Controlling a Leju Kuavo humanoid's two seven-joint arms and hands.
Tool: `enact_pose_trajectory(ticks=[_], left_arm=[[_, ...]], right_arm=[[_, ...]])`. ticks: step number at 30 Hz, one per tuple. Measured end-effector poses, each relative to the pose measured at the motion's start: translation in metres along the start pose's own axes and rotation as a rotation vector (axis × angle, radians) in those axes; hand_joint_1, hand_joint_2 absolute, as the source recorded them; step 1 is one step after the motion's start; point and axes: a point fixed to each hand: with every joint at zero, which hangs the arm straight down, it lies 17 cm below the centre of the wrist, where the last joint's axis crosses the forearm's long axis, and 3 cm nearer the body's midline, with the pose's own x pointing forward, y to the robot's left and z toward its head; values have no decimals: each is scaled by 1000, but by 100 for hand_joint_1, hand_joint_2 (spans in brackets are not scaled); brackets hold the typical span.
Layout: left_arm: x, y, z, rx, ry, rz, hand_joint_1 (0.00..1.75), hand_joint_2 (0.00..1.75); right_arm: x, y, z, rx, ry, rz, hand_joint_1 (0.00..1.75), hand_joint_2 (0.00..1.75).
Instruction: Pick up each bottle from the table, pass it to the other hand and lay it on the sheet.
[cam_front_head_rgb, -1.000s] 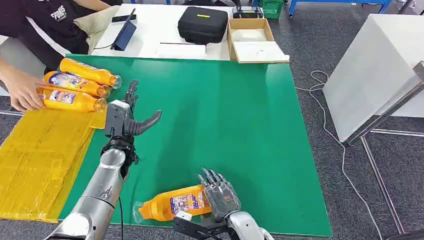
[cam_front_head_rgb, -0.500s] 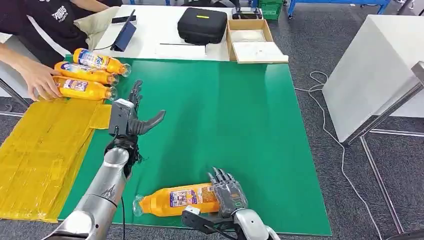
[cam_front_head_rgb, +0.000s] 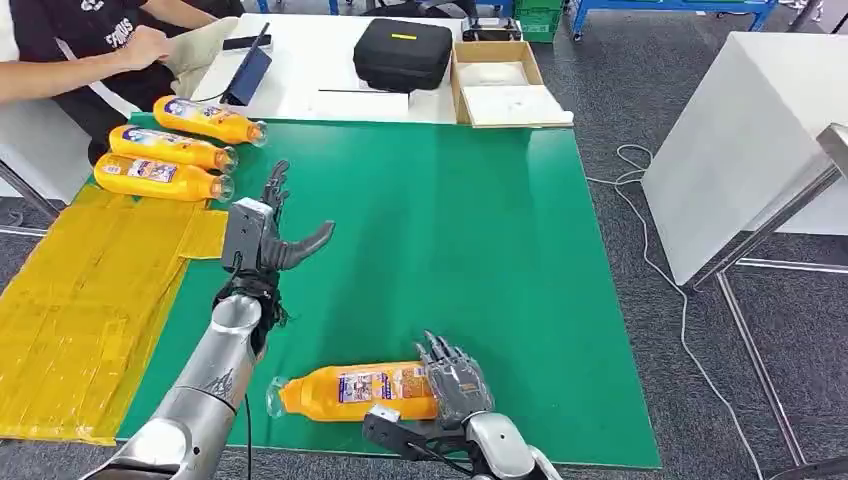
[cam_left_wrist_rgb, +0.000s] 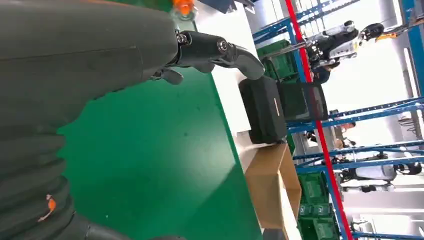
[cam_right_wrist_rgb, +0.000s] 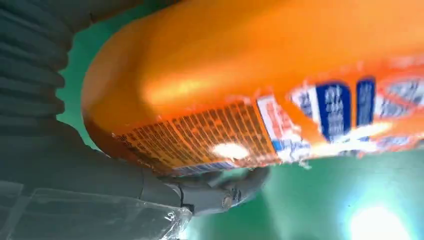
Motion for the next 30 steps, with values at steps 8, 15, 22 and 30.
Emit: enact_pose_trajectory(ticks=[8, 15, 22, 30], left_arm=[[-2, 2, 2, 7, 0, 7, 0, 175], [-9, 5, 7, 13, 15, 10, 0, 175], [-15, 7, 12, 12, 27, 5, 0, 175], [-17, 16, 17, 26, 27, 3, 0, 175]], right_arm=[[-3, 2, -3, -10, -10, -13, 159, 175], [-5, 1, -4, -27, -3, -25, 171, 175], [-12, -6, -3, -84, 19, -64, 175, 175], [-37, -29, 3, -197, 81, -183, 175, 175]])
